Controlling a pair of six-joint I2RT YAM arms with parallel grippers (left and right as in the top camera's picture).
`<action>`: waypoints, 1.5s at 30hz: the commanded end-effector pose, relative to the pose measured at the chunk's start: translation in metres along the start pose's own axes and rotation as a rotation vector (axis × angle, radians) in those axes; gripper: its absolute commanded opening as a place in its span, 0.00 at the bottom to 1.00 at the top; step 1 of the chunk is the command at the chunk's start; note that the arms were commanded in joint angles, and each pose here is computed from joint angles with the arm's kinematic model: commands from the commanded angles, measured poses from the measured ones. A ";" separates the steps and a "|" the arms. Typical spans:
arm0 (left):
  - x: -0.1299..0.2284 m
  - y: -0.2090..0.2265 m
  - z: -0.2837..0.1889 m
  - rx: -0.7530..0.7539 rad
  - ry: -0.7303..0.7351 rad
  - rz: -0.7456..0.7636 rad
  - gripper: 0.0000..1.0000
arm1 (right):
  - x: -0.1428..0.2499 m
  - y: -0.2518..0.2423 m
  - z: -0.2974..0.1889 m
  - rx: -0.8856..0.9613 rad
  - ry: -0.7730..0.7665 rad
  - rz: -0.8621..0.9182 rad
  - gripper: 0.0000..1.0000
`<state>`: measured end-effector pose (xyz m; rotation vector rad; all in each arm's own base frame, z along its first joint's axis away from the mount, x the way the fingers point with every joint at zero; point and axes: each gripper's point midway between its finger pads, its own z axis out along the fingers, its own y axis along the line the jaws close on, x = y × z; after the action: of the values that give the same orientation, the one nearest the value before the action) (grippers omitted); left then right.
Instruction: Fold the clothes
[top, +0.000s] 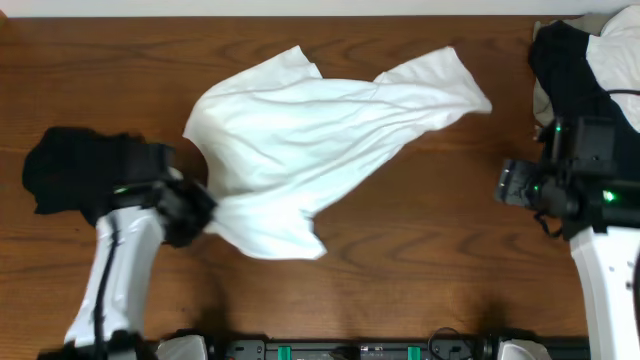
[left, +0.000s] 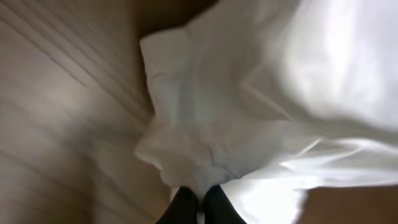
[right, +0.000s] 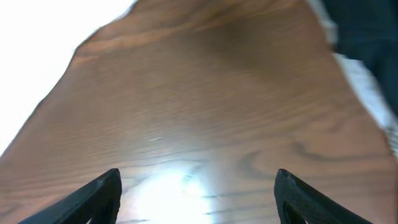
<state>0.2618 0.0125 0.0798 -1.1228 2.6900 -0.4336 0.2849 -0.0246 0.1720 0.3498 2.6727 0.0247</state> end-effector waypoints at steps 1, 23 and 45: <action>-0.015 0.003 -0.019 0.029 -0.065 -0.004 0.06 | -0.001 0.029 0.020 -0.162 0.060 -0.088 0.77; 0.017 0.006 -0.017 -0.013 0.039 0.076 0.06 | -0.066 0.119 0.212 -0.382 -0.114 -0.300 0.82; 0.015 0.008 -0.017 -0.029 0.028 0.092 0.06 | -0.035 0.065 -0.001 -0.186 -0.159 -0.211 0.02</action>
<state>0.2402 0.0089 0.0904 -1.0428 2.7606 -0.4216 0.3470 0.0337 0.1712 -0.0334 2.5463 0.1919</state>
